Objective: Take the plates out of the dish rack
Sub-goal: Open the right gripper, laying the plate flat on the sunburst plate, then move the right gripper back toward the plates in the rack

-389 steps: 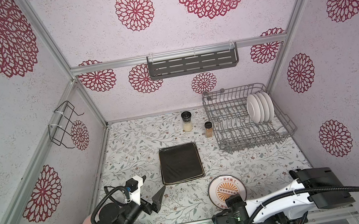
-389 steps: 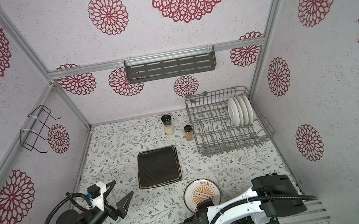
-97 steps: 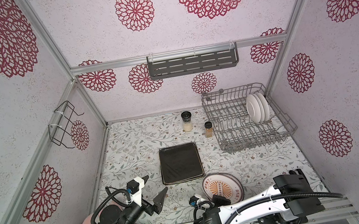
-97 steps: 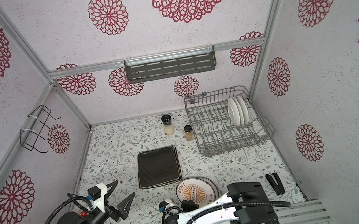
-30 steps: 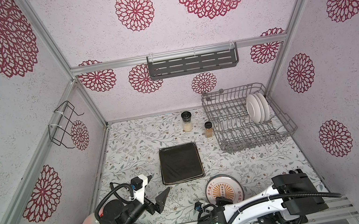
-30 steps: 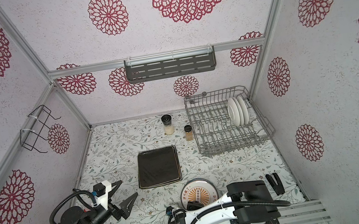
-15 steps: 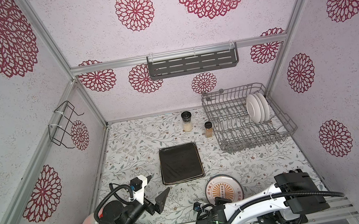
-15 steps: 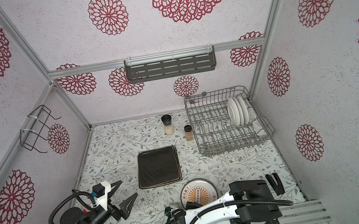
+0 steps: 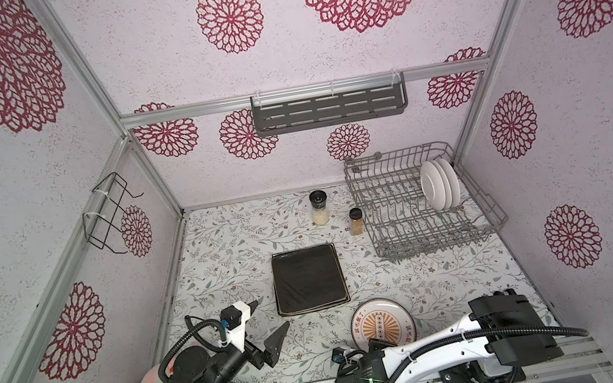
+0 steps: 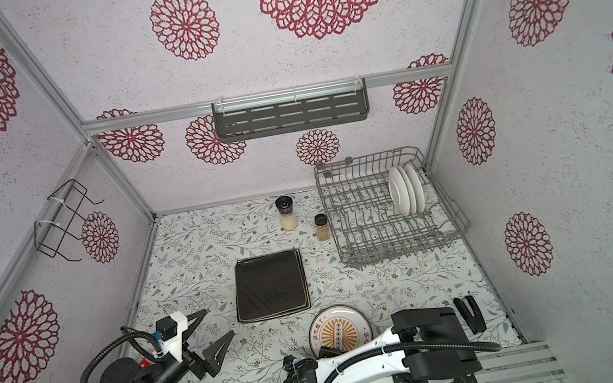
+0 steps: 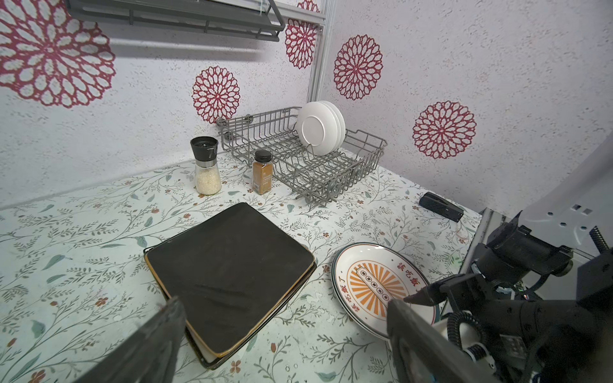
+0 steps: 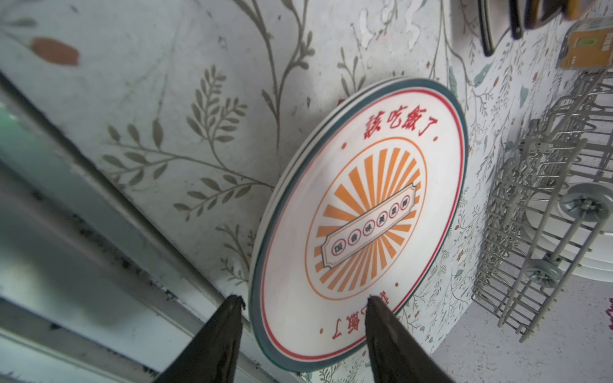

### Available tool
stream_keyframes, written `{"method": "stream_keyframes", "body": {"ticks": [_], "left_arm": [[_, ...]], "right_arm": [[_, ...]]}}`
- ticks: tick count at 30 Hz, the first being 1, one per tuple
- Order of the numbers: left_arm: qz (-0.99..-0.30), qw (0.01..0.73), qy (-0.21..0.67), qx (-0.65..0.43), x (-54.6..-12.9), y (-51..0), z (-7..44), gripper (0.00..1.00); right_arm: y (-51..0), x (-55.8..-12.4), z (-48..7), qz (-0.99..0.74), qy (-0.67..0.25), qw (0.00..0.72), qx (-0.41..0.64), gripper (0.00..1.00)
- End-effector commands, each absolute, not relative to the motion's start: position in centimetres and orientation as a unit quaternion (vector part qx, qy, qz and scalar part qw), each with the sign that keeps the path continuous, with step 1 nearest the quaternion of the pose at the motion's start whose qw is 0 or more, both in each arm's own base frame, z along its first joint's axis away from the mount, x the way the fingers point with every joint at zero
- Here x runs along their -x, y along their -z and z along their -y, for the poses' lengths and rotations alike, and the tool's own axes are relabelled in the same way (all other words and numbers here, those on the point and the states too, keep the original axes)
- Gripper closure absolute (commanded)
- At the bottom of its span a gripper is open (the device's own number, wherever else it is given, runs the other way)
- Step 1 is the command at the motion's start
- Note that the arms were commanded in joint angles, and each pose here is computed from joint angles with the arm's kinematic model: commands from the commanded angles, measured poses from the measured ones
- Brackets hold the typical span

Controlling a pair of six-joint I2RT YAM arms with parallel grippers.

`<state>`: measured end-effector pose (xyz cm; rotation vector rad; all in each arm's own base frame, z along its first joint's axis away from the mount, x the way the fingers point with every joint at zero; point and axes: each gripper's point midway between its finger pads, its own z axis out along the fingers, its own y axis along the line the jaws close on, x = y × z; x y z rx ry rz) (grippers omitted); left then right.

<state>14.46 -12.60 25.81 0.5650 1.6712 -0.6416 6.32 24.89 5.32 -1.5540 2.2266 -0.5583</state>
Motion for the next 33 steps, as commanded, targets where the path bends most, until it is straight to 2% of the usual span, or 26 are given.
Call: {"method": "stream_keyframes", "body": {"ticks": [1,11,17,25,33], "left_arm": [[-0.711,0.596,0.272,-0.255,-14.3,-25.8,12.7,0.03],[-0.714,0.595,0.269,-0.253,-14.5,-25.8,12.7,0.03],[-0.718,0.594,0.265,-0.248,-14.7,-25.6,12.5,0.03],[-0.722,0.590,0.264,-0.246,-14.9,-25.4,12.6,0.03],[-0.723,0.596,0.257,-0.237,-15.1,-25.5,12.2,0.03]], "right_arm": [[-8.0,-6.9,-25.6,-0.802,0.176,0.217,0.529,0.37],[-14.6,-13.2,-27.6,-0.861,-0.003,0.330,0.388,0.33],[-18.8,-19.8,-24.8,-0.867,-0.040,0.387,0.312,0.33],[-23.6,-29.0,-19.8,-0.855,-0.137,0.457,0.202,0.34],[-28.0,-35.3,-12.9,-0.830,-0.155,0.522,0.119,0.34]]}}
